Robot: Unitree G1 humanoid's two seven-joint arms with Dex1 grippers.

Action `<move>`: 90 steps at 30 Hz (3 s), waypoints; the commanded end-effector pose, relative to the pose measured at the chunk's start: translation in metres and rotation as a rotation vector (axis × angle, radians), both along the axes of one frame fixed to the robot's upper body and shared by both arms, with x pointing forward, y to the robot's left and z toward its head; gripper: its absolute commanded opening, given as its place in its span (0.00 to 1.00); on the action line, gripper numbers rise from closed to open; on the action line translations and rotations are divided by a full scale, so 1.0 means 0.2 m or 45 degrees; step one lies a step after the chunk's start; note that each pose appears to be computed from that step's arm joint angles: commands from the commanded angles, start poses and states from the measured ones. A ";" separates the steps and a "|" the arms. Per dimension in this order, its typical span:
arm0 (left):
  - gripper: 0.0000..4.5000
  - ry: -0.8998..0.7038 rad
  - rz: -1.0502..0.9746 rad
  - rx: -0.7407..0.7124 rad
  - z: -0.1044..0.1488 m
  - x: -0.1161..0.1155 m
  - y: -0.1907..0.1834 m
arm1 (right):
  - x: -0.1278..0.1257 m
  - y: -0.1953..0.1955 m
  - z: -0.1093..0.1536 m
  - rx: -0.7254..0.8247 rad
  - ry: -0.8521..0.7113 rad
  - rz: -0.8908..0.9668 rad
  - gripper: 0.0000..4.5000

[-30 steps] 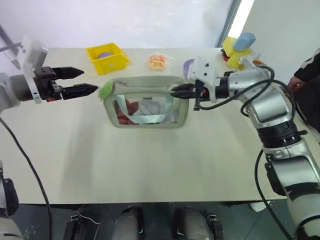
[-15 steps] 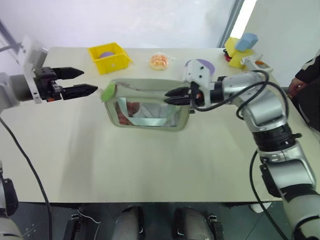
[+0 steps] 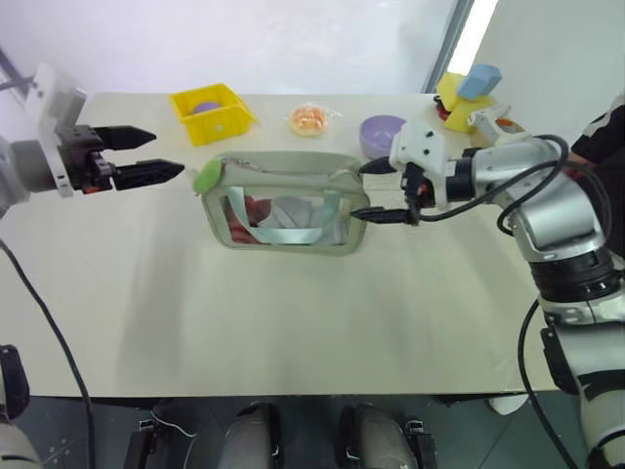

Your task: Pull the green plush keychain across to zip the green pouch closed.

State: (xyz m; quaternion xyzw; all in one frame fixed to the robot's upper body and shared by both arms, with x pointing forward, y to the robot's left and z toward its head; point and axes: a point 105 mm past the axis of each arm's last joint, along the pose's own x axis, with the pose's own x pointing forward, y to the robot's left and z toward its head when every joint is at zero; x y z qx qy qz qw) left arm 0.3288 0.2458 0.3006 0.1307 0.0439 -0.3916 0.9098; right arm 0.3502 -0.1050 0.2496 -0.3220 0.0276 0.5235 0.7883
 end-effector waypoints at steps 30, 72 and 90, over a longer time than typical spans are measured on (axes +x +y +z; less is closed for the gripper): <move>0.42 0.005 -0.098 0.129 -0.15 0.02 -0.12 | -0.03 0.06 -0.03 -0.010 -0.029 0.082 0.00; 0.02 -0.128 -0.166 0.246 -0.02 0.05 -0.19 | -0.02 0.08 -0.03 0.014 -0.024 0.037 0.00; 0.33 -0.176 -0.311 0.271 -0.12 0.11 -0.41 | -0.01 0.07 -0.03 0.016 -0.034 0.014 0.00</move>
